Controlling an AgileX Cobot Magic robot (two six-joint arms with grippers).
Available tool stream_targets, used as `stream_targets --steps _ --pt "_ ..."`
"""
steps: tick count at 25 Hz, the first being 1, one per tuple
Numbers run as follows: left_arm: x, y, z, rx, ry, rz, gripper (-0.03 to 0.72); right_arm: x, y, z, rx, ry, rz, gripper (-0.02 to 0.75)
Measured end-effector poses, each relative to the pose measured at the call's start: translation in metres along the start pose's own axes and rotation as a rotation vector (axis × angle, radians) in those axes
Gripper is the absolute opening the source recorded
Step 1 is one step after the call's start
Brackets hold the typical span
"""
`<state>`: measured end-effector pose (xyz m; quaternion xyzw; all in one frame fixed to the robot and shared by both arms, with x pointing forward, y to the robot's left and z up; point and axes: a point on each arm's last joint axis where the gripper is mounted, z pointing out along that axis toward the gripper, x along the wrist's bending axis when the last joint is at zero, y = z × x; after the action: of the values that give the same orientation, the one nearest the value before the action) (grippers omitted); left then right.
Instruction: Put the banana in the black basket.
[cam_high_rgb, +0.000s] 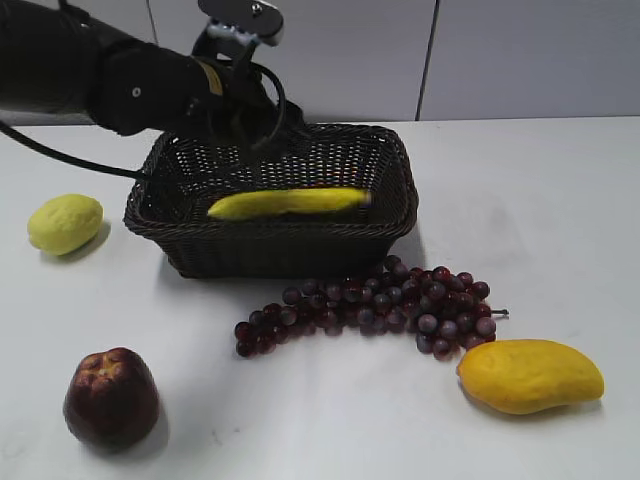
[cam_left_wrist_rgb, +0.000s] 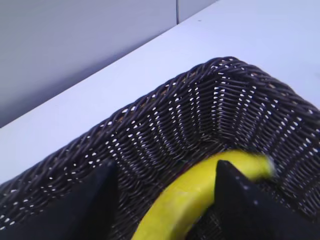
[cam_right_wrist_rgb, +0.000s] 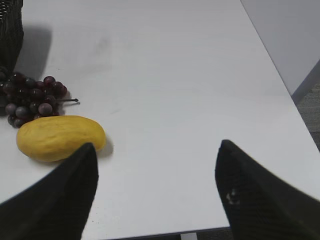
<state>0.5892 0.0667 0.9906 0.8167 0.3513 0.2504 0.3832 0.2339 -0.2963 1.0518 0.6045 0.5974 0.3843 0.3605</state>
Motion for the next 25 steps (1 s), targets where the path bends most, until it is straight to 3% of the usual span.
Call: stream_targets --steps 4,7,12,16,23,25 --pt "0.003 0.014 -0.026 0.002 0.002 -0.021 0.608 0.0 0.0 0.0 0.0 0.0 0.0 0.583" --pt "0.003 0.019 -0.051 0.069 -0.017 -0.08 0.608 0.0 0.0 0.0 0.0 0.0 0.0 0.583" --pt "0.003 0.023 -0.092 0.186 -0.041 -0.109 0.608 0.0 0.0 0.0 0.0 0.0 0.0 0.583" --pt "0.004 0.03 -0.133 0.214 -0.041 -0.146 0.608 0.0 0.0 0.0 0.0 0.0 0.0 0.583" --pt "0.012 0.028 -0.182 0.302 0.028 -0.173 0.603 0.0 0.0 0.0 0.0 0.0 0.0 0.583" --pt "0.024 0.019 -0.197 0.386 0.085 -0.209 0.596 0.0 0.0 0.0 0.0 0.0 0.0 0.583"
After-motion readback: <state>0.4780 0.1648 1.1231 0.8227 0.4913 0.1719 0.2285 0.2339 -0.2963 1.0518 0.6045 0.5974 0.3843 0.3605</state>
